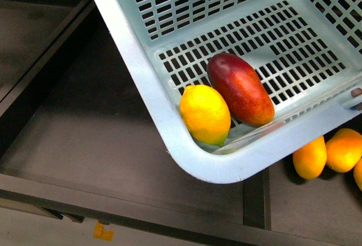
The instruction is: Pick lemon and mango into basket
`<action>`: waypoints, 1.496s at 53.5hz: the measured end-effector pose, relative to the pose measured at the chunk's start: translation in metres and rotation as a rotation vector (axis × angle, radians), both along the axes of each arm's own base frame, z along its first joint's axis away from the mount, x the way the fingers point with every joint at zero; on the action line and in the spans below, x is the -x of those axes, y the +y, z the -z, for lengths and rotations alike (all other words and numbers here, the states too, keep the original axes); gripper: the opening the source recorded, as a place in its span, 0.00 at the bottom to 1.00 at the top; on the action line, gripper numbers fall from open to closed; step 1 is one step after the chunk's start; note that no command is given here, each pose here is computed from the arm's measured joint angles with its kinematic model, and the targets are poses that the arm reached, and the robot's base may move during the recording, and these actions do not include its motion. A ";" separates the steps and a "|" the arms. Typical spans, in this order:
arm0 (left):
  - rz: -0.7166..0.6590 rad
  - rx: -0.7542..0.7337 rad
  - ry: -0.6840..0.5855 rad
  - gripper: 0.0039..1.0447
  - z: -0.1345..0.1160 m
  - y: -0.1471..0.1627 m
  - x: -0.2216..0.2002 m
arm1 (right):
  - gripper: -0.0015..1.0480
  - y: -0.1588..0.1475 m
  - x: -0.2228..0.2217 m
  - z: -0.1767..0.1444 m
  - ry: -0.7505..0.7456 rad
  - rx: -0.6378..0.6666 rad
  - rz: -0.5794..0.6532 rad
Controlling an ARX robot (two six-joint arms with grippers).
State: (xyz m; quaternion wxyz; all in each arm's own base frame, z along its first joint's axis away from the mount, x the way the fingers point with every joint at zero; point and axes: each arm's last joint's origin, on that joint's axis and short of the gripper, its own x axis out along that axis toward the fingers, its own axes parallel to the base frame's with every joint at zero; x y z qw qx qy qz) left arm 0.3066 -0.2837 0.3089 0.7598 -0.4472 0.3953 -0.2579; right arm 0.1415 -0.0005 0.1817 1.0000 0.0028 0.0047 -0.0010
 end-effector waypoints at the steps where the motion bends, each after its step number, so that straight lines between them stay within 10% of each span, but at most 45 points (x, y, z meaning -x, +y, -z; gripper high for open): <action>1: 0.000 0.000 0.000 0.04 0.000 0.000 0.000 | 0.02 0.000 0.001 0.001 0.000 0.000 0.000; 76: -0.001 0.001 0.001 0.04 0.000 0.000 0.000 | 0.02 0.000 0.044 0.012 -0.022 0.000 0.000; 80: 0.000 -0.001 -0.002 0.04 0.000 0.000 0.000 | 0.14 0.000 0.045 0.012 -0.023 0.002 0.000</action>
